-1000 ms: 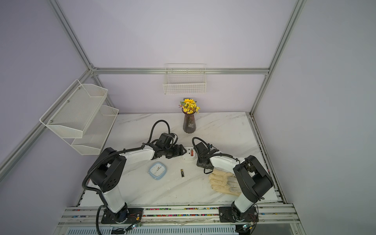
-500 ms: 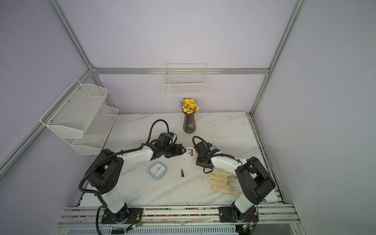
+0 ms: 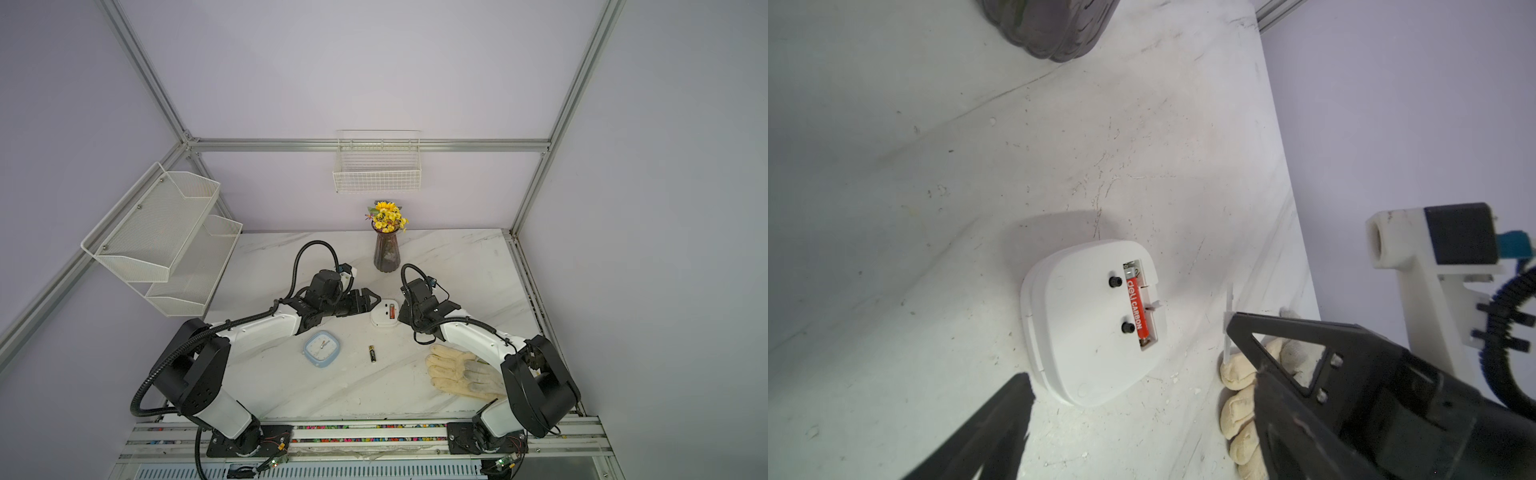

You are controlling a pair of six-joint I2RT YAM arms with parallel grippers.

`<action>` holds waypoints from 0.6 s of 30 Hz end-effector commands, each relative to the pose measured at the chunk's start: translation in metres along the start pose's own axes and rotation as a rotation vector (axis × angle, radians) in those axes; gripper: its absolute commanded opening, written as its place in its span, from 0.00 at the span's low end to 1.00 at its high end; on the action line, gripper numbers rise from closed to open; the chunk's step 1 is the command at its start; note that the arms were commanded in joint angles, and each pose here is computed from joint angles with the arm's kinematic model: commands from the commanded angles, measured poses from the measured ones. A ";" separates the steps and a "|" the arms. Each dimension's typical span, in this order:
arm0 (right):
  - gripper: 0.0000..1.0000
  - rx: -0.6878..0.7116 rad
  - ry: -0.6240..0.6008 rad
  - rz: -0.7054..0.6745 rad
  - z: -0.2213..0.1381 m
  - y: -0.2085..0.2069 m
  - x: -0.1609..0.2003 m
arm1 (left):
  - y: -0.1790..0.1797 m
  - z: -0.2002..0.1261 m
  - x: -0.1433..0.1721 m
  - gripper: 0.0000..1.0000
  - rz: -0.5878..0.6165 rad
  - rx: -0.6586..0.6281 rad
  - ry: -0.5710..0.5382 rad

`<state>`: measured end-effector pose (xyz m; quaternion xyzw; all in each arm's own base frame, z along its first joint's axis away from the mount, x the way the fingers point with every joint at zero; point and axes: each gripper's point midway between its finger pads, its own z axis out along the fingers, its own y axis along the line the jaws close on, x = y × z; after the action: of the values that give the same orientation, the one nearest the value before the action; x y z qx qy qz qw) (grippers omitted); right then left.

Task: Insert the battery into the alarm
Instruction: Pick up the cover from the center of the board.

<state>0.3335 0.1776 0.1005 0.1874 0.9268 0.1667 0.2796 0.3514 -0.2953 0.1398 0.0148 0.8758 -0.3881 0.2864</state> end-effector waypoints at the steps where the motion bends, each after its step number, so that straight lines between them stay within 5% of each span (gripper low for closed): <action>1: 0.00 -0.094 -0.037 0.067 -0.007 0.016 -0.020 | -0.041 -0.023 -0.027 0.85 0.102 0.150 -0.139; 18: 0.00 -0.432 -0.103 0.275 -0.040 0.071 -0.054 | -0.097 -0.059 -0.027 0.76 0.581 0.131 -0.395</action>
<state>0.3664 0.2021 0.1672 0.2346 0.8524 0.3339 0.3271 0.3137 -0.3184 0.2212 0.1825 0.7737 -0.3782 0.4744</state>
